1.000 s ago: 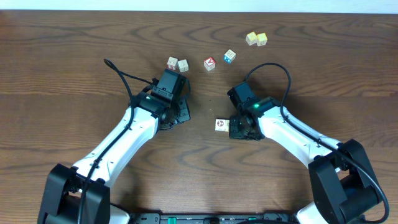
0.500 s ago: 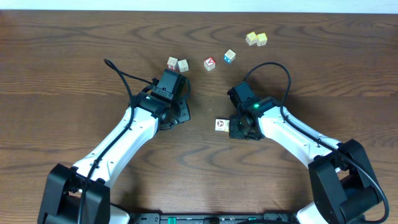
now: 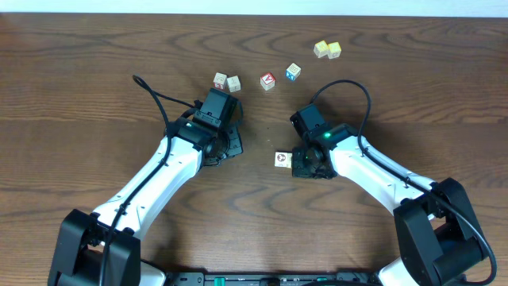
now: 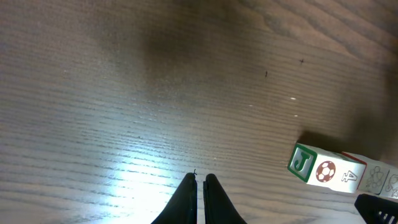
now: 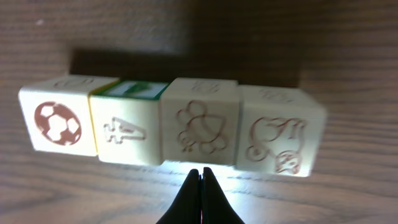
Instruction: Lift 4 blocks
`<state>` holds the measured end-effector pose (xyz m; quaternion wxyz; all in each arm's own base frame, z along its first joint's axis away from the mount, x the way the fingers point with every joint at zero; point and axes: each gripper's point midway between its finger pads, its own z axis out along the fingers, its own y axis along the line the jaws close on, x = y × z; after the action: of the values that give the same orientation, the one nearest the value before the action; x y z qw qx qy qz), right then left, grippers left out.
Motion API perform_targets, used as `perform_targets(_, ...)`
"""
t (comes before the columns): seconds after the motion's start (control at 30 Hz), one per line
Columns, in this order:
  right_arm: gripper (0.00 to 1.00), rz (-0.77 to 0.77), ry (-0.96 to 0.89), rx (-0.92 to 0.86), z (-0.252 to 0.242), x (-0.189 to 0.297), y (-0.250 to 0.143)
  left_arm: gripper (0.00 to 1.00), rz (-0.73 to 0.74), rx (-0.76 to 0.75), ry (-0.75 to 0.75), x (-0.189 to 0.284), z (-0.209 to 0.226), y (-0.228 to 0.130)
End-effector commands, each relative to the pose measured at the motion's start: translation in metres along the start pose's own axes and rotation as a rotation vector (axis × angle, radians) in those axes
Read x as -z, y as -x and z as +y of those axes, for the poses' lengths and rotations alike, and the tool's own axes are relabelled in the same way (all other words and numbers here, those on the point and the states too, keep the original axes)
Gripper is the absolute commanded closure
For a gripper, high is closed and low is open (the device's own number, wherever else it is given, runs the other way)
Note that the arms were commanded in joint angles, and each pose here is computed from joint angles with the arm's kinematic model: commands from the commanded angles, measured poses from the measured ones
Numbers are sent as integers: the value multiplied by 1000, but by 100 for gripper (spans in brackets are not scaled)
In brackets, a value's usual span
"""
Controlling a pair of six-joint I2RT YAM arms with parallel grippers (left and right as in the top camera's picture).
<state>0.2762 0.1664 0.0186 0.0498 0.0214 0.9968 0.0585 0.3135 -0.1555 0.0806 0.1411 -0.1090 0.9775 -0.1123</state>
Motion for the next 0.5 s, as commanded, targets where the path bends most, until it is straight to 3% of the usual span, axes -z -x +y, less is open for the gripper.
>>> perform_targets(0.0,99,34,68,33,13,4,-10,93,7,3,23,-3,7,-4)
perform_targets(0.47,98,-14,15,60,19,2,-10,93,7,3,23,-3,7,-4)
